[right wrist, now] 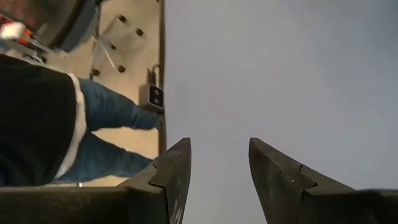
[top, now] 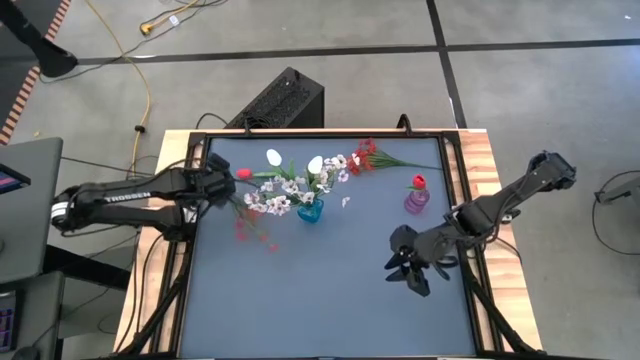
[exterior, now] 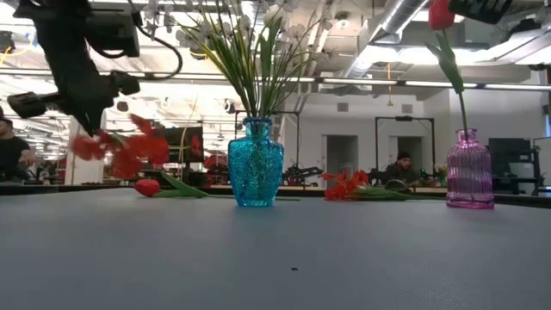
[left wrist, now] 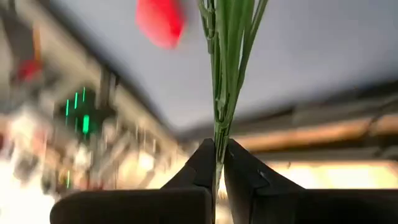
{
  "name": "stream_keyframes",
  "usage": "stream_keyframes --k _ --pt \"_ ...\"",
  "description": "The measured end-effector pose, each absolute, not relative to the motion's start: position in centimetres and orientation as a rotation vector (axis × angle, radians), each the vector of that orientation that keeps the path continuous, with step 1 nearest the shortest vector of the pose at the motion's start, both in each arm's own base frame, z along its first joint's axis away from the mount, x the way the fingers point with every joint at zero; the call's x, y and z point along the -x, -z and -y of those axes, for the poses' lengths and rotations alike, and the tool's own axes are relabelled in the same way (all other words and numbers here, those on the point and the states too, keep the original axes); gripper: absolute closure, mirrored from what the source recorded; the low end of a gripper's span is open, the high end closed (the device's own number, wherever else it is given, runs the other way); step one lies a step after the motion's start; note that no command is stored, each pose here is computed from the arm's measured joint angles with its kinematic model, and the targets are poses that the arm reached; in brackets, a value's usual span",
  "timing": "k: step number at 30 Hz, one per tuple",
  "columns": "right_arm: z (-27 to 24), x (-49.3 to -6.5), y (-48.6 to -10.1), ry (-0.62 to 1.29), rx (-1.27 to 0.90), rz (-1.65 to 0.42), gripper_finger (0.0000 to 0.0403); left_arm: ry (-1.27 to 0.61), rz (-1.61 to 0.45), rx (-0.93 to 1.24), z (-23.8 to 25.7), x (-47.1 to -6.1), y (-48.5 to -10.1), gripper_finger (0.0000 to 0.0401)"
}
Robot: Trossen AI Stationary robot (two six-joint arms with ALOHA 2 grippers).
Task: Sort flowers into vase by color
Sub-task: Put the left red flowers into the violet vase
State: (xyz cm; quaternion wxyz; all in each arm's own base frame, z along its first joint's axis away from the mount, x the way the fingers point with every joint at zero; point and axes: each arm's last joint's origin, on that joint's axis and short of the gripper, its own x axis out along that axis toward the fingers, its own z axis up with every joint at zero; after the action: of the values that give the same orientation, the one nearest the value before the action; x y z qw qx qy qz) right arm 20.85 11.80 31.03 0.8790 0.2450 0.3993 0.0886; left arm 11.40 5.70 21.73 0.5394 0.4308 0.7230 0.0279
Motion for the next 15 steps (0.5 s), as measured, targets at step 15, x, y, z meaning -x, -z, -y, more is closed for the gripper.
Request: stream_keyframes --k 15 --pt "-10.0 -18.9 -34.0 -0.216 -0.525 -0.647 0.0216 -0.835 -1.671 -0.436 -13.3 -9.1 -28.1 0.0399"
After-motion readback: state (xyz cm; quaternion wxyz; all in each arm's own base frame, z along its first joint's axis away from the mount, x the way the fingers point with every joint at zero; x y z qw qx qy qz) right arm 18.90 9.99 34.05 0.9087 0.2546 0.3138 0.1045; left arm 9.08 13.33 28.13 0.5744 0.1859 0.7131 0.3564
